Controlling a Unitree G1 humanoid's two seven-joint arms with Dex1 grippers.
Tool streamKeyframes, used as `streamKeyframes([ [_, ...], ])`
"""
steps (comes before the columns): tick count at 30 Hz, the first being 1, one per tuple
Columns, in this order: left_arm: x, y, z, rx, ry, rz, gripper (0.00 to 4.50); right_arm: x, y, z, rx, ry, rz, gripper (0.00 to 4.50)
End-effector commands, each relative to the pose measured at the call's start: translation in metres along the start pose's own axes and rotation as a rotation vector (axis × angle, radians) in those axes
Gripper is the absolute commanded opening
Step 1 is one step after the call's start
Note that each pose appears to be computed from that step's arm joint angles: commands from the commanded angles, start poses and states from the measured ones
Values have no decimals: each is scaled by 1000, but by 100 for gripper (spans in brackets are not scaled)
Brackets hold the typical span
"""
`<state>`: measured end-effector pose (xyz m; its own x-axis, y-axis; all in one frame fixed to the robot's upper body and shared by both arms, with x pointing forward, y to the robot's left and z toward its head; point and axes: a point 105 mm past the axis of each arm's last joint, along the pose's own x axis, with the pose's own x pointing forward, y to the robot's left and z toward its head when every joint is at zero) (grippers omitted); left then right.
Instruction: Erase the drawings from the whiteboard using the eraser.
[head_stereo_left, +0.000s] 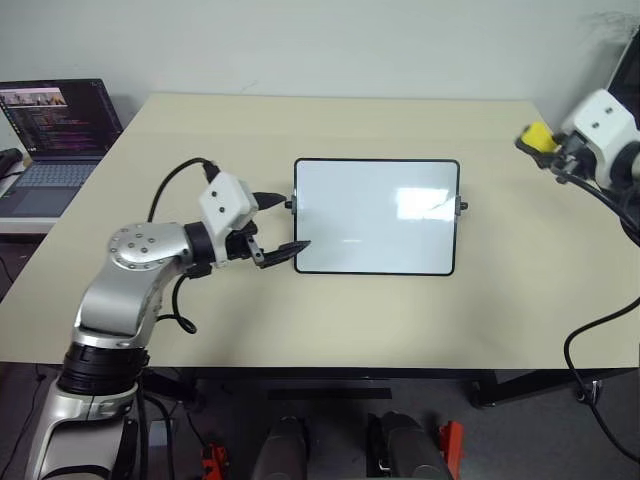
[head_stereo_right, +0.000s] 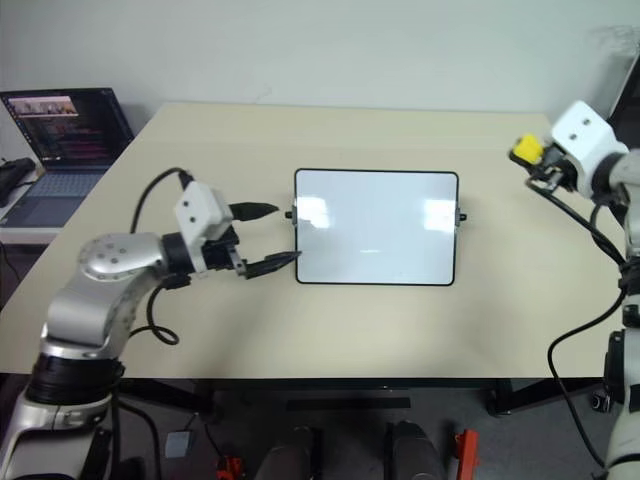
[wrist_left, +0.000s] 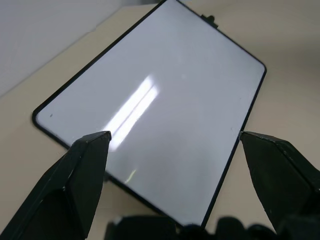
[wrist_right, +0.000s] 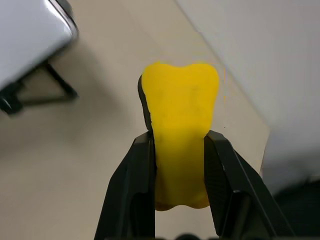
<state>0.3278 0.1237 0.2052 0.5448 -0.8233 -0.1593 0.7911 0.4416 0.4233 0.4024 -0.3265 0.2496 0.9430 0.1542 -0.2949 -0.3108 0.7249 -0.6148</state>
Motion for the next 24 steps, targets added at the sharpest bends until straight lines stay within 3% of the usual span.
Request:
streamKeyframes([
  [1,20,-15,16,34,-49,-73,450,-4,-9,-17,159,20,-75,97],
  [6,76,-55,37,-48,-162,-229,450,6,20,-70,251,192,-59,97],
  [11,112,-76,41,-50,-201,-294,450,11,36,-91,365,234,-49,97],
  [17,123,-88,41,-73,-222,-319,450,4,45,-121,437,312,-59,97],
  [24,120,-92,37,-84,-221,-339,450,2,50,-132,423,367,-51,97],
])
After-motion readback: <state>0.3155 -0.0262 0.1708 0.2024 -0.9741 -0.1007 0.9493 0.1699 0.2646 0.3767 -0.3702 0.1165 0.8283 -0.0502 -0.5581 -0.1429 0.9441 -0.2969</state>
